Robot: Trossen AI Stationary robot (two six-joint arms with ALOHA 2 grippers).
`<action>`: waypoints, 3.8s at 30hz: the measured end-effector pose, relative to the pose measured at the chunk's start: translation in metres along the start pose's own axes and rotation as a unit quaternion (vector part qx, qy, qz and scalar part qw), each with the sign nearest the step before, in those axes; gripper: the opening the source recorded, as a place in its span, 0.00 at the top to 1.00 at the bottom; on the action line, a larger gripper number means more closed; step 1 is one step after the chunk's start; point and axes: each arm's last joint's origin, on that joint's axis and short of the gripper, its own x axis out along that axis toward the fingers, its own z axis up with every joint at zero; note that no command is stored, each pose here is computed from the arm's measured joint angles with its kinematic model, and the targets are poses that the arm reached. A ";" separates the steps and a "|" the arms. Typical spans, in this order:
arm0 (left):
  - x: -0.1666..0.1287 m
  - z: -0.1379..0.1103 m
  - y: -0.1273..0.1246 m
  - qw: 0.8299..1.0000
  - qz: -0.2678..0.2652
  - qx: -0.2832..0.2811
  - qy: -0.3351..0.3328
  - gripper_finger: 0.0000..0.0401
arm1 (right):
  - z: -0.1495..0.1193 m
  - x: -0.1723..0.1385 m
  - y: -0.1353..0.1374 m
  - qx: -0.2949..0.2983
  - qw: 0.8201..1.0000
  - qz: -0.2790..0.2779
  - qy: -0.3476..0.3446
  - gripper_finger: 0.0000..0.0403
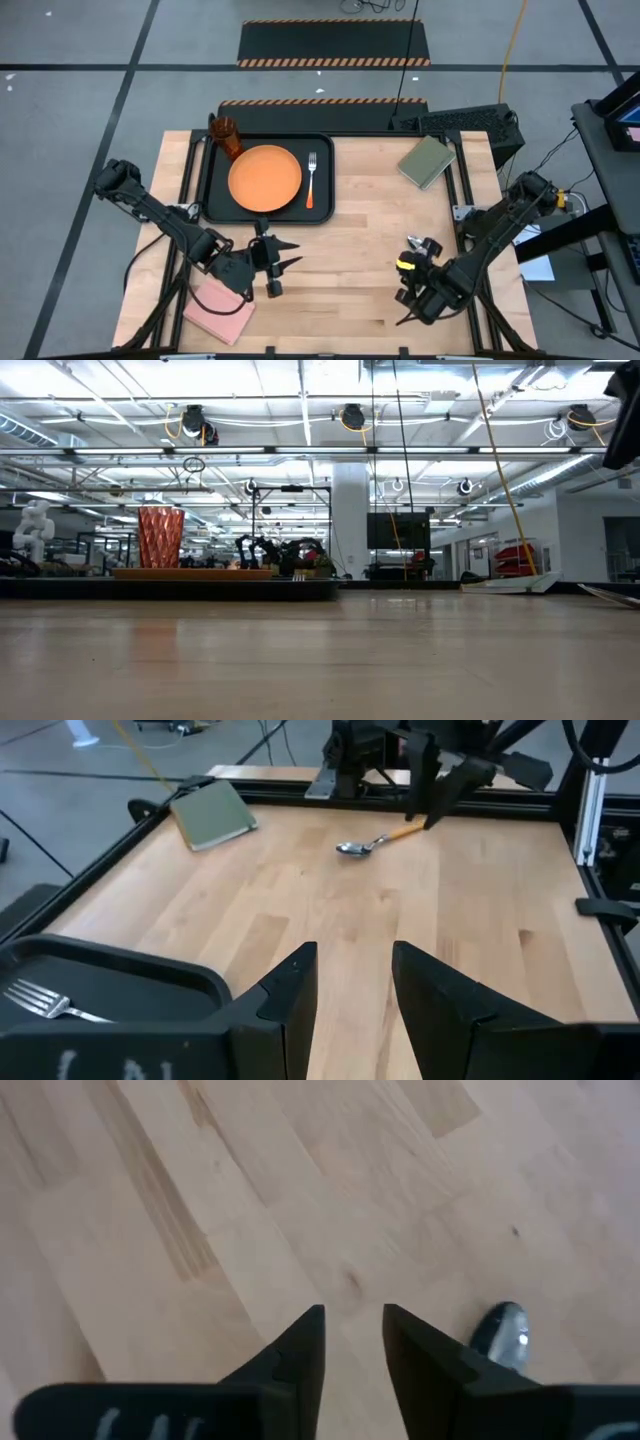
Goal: Pick and place plate/cup/fork/spoon on tray
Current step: Put the yellow spoon on the black tray
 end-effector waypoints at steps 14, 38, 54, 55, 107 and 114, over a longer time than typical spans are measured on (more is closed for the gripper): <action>0.012 -0.005 0.000 1.000 -0.009 0.017 0.020 0.66 | -0.013 -0.005 -0.012 -0.066 0.993 -0.047 0.086 0.57; 0.027 0.001 0.019 0.999 0.017 0.020 0.027 0.66 | -0.055 0.068 -0.072 0.032 0.974 -0.058 0.219 0.51; 0.028 0.001 0.019 0.999 0.017 0.018 0.027 0.66 | -0.070 0.093 -0.088 0.049 0.973 -0.024 0.224 0.51; 0.028 0.001 0.019 0.999 0.017 0.017 0.026 0.66 | -0.070 0.094 -0.088 0.047 0.973 -0.024 0.224 0.51; 0.022 0.003 0.011 1.000 -0.005 -0.006 0.011 0.66 | 0.072 0.054 -0.033 0.147 0.914 0.121 -0.360 0.92; 0.022 0.002 0.013 0.999 0.024 -0.028 0.006 0.66 | 0.103 0.067 -0.037 0.175 0.881 0.088 -0.431 0.92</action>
